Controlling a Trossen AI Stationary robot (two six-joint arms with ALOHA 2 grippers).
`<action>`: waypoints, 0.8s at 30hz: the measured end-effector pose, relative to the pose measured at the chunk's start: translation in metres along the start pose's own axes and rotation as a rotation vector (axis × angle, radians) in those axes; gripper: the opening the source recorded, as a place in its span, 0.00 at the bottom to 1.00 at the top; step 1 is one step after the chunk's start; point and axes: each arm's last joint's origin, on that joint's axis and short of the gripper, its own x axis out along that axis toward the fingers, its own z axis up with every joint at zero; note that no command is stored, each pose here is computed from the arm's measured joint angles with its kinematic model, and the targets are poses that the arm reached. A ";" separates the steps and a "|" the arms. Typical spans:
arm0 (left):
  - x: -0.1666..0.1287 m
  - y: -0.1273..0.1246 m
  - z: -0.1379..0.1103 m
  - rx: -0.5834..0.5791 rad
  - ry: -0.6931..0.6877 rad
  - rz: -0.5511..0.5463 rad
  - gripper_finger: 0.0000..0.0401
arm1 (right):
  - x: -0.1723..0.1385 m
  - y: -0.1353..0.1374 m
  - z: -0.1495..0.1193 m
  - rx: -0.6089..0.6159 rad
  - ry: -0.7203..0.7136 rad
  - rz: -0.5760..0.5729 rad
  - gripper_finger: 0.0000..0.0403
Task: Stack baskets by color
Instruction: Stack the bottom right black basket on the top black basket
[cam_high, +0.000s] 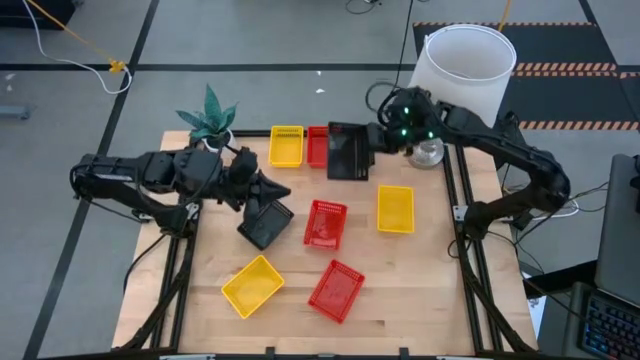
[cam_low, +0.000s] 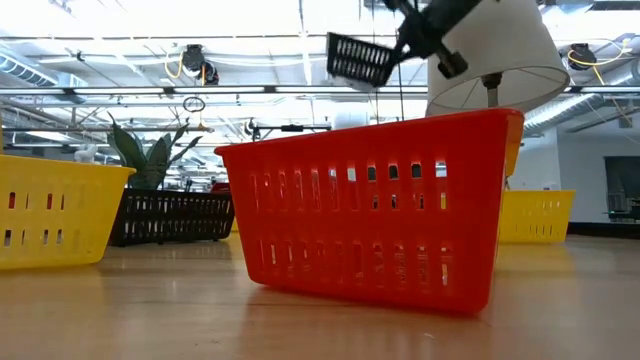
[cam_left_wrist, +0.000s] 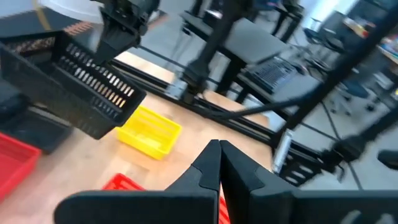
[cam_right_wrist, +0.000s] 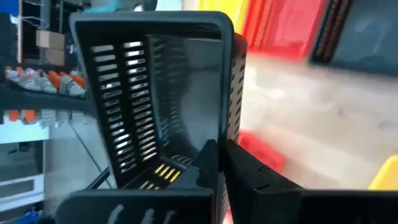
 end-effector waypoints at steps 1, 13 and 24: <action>0.000 0.002 0.001 -0.011 -0.006 0.013 0.01 | 0.002 -0.004 0.007 -0.003 0.001 0.002 0.01; 0.003 0.019 0.009 -0.067 -0.032 0.089 0.01 | 0.027 -0.025 0.051 -0.076 -0.067 0.000 0.01; 0.004 0.022 0.010 0.047 -0.029 0.102 0.01 | 0.036 -0.025 0.052 -0.163 -0.240 -0.184 0.01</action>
